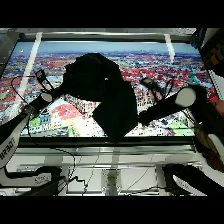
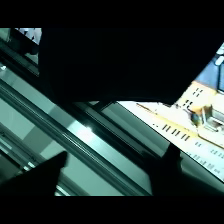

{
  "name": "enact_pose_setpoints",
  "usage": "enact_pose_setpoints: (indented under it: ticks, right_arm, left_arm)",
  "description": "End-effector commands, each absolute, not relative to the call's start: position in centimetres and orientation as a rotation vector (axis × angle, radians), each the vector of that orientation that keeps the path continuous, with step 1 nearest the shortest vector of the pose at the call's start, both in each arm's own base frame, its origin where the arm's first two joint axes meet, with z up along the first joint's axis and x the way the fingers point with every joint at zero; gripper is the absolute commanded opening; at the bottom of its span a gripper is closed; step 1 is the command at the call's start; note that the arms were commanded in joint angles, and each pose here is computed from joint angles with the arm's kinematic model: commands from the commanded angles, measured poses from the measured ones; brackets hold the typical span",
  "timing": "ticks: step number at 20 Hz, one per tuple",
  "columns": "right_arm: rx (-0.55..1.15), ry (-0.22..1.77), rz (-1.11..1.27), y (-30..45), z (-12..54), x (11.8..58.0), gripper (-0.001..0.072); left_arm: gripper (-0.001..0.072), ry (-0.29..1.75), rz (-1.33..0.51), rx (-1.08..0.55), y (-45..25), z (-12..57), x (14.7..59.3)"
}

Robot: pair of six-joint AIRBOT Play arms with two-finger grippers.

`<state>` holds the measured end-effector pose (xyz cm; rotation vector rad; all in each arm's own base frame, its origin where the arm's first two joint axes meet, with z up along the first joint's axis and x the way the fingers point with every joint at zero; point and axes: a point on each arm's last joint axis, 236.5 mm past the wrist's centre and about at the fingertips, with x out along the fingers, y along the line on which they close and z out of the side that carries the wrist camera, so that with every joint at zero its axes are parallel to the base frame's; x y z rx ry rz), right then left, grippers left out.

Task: Fold the clothes and pants, and hang the long-sleeved shirts on hangers.

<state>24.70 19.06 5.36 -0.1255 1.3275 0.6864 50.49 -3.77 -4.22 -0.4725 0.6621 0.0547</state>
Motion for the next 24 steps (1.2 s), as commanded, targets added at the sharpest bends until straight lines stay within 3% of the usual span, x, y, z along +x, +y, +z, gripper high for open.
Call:
enact_pose_setpoints:
  ticks: [1,4,8,14,20,24]
  right_arm:
    - [-0.087,1.172,0.742,25.8,2.9,24.1,0.0705]
    - [-0.118,1.022,0.816,31.4,1.9,25.3,0.0705]
    - [-0.499,1.086,0.849,31.4,-4.8,23.3,0.0705]
    - [-0.737,1.137,0.918,31.3,-8.2,19.9,0.0716]
    - [-0.628,1.224,0.816,31.5,-10.4,19.8,0.0714]
    - [-0.588,1.377,0.557,28.9,-12.9,20.4,0.0687]
  left_arm:
    - [0.0061,0.684,0.034,-0.462,-4.2,-4.3,50.1]
    - [0.0061,0.711,0.019,-0.466,-4.7,-4.6,49.7]
    - [0.0061,0.708,0.019,-0.466,-4.7,-4.5,49.7]
    - [0.0061,0.708,0.019,-0.466,-4.7,-4.5,49.7]
    - [0.0061,0.708,0.019,-0.467,-4.7,-4.5,49.7]
    - [0.0061,0.708,0.02,-0.467,-4.7,-4.5,49.8]
